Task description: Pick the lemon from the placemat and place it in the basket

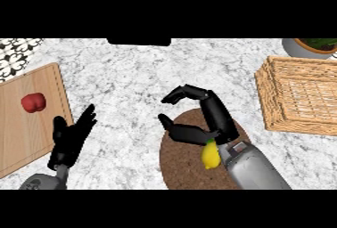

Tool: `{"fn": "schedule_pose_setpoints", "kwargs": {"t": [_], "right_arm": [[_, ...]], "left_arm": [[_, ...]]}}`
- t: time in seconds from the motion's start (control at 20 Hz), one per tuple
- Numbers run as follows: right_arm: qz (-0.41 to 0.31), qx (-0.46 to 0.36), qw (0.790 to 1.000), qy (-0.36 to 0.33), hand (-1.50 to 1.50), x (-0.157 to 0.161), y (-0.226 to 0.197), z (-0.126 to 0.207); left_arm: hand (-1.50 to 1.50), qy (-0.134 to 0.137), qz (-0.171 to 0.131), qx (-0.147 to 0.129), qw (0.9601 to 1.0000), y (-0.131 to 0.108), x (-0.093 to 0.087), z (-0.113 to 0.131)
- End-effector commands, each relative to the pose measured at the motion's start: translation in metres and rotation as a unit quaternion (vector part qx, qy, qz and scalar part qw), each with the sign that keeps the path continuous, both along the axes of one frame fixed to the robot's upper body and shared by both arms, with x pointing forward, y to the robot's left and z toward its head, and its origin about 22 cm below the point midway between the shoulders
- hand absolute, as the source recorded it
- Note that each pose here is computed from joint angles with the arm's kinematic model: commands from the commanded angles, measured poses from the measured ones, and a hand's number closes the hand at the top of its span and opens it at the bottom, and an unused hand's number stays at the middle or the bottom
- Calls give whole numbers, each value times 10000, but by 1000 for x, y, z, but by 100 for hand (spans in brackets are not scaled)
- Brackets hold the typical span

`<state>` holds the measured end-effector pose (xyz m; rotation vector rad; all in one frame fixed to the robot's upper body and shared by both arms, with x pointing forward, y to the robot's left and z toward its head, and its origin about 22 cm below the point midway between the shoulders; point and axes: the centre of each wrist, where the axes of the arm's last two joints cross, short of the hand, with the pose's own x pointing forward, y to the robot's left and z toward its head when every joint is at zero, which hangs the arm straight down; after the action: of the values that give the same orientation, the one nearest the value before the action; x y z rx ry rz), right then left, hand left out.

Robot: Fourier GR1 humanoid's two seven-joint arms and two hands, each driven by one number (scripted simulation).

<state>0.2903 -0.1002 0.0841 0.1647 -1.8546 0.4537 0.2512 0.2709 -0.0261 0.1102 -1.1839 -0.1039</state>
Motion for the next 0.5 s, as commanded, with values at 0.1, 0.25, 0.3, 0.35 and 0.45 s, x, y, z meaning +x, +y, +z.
{"fn": "schedule_pose_setpoints", "kwargs": {"t": [0.1,0.25,0.3,0.35,0.45], "right_arm": [[-499,-1036,9933,-66,-150,-26,75,-14],[-1264,-2532,9587,-292,-150,5,41,-16],[-1485,-2859,9460,-366,-150,13,36,-7],[-1597,-3356,9278,-320,-150,17,25,-6],[-1810,-3779,9073,-367,-150,26,30,26]], "left_arm": [[0,812,326,23,9962,15,-36,-32],[0,863,549,59,9947,16,-37,-31],[0,895,469,87,9948,21,-43,-35],[0,859,513,88,9949,29,-39,-29],[0,899,554,9,9944,29,-49,-35]]}}
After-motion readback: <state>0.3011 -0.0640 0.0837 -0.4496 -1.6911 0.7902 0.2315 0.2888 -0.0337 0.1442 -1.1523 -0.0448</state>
